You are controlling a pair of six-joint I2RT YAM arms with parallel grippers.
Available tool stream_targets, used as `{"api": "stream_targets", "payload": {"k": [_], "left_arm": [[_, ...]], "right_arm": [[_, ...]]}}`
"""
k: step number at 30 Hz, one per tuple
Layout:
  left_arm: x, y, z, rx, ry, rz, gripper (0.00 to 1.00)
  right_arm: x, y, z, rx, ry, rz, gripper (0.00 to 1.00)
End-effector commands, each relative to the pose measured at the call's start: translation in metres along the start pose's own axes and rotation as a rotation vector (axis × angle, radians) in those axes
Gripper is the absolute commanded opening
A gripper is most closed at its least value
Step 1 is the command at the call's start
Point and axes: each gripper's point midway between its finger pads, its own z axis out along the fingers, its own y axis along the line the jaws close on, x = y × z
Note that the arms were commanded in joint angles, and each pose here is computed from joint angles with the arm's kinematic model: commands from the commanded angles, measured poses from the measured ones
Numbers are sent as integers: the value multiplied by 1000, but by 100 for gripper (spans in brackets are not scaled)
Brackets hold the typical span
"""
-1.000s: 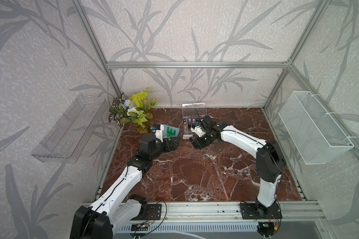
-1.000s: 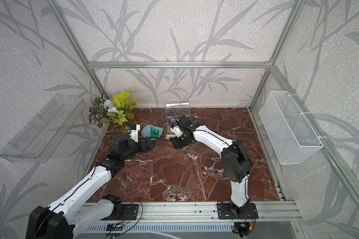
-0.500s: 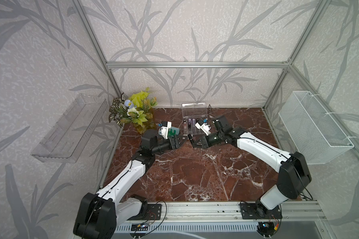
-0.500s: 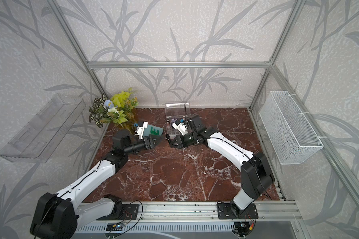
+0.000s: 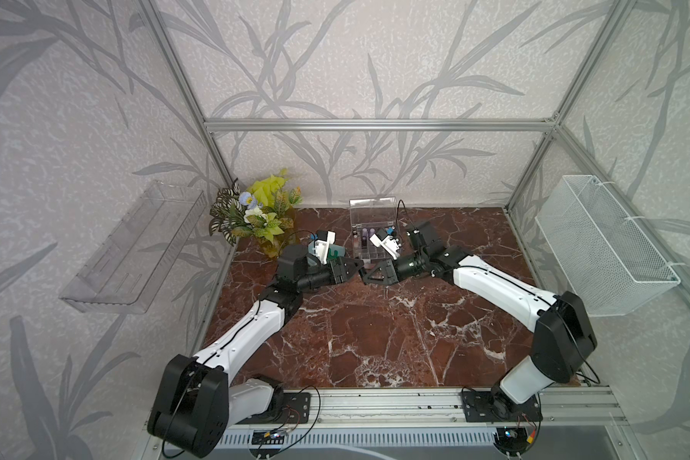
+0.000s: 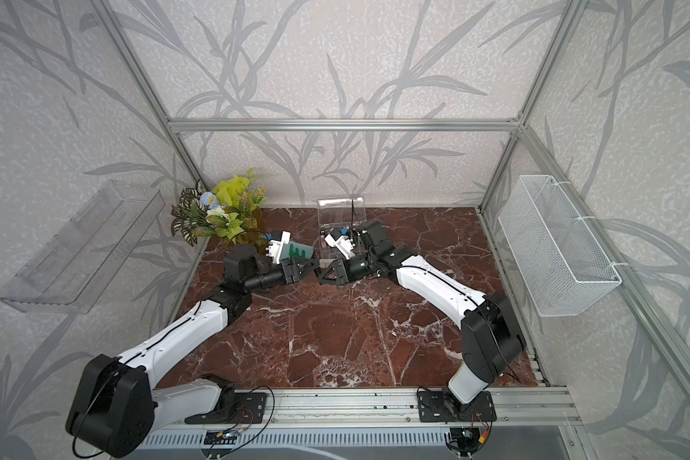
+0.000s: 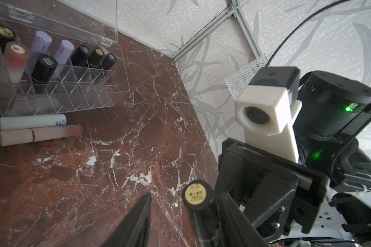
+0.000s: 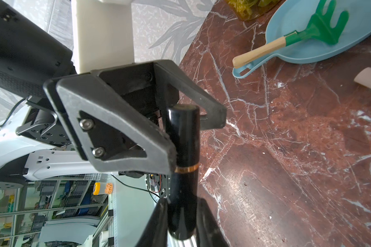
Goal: Arrange the lipsticks in the organizer
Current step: Pick up the lipstick at the center of the board.
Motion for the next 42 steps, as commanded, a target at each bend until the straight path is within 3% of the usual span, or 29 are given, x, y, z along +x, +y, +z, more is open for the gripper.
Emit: {"api": "stream_targets", "payload": {"k": [1, 14, 23, 25, 28, 30, 35, 42], "left_arm": [[-12, -15, 1, 37, -22, 50, 46], [-9, -16, 3, 44, -12, 49, 25], [-6, -13, 9, 37, -4, 55, 16], [-10, -1, 11, -59, -10, 90, 15], [-17, 22, 17, -220, -20, 155, 13], [-26, 31, 23, -274, -40, 183, 12], [-48, 33, 47, -396, -103, 301, 13], [-78, 49, 75, -505, -229, 442, 13]], "right_arm": [[-1, 8, 3, -35, 12, -20, 18], [4, 2, 6, -21, 31, -11, 18], [6, -2, 2, 13, 28, -19, 20], [5, -7, -2, 38, 10, -16, 30], [-4, -18, -17, 67, -64, 19, 67], [-14, -27, -34, 53, -144, 66, 82], [-27, -47, -69, 6, -291, 171, 87], [-29, -58, -80, 20, -337, 193, 87]]}}
